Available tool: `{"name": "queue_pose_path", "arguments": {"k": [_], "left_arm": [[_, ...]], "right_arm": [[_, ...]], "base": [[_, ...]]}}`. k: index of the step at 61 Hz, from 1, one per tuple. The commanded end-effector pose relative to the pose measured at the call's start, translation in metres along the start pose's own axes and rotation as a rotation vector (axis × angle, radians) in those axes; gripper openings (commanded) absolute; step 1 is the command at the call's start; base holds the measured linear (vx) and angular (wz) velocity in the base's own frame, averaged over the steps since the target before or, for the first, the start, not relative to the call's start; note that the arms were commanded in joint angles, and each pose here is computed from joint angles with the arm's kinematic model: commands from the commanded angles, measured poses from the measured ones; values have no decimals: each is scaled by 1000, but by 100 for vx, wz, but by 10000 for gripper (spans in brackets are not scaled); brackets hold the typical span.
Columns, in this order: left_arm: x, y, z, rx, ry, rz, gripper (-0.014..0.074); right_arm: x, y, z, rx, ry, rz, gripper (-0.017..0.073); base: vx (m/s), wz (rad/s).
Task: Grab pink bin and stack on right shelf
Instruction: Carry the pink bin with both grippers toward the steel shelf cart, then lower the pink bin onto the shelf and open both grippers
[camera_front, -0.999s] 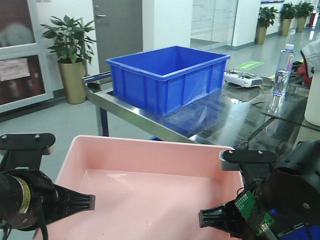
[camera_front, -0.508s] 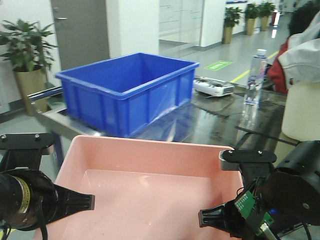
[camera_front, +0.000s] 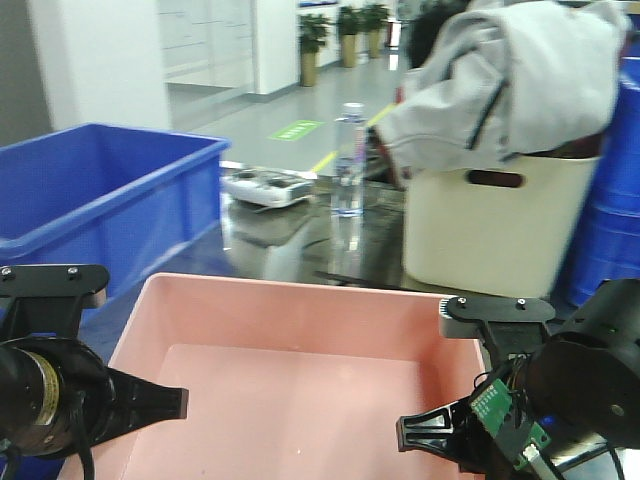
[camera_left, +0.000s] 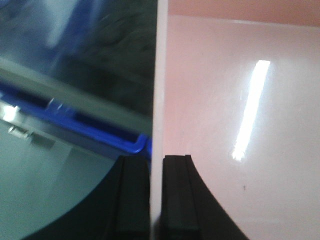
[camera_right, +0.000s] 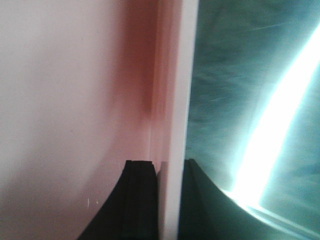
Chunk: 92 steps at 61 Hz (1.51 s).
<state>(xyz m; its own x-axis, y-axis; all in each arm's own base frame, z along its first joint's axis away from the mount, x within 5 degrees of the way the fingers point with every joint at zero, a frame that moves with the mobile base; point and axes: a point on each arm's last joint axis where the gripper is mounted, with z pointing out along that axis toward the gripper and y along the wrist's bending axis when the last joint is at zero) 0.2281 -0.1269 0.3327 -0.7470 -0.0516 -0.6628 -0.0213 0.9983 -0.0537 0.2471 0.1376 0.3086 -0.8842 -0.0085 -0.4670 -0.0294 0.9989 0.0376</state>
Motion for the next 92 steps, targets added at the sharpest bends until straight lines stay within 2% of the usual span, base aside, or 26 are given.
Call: {"name": "queue_pose_path", "arguments": {"k": [1, 44, 92], "left_arm": [[-15, 5, -17, 13, -116, 9, 15], [-15, 5, -17, 13, -116, 9, 15], [-15, 5, -17, 13, -116, 9, 15]], "right_arm": [[-7, -11, -13, 68, -67, -46, 64], [-7, -11, -13, 67, -66, -45, 64], [-7, -11, -13, 65, -70, -46, 64]], "base": [[16, -60], [13, -45], [3, -5]]}}
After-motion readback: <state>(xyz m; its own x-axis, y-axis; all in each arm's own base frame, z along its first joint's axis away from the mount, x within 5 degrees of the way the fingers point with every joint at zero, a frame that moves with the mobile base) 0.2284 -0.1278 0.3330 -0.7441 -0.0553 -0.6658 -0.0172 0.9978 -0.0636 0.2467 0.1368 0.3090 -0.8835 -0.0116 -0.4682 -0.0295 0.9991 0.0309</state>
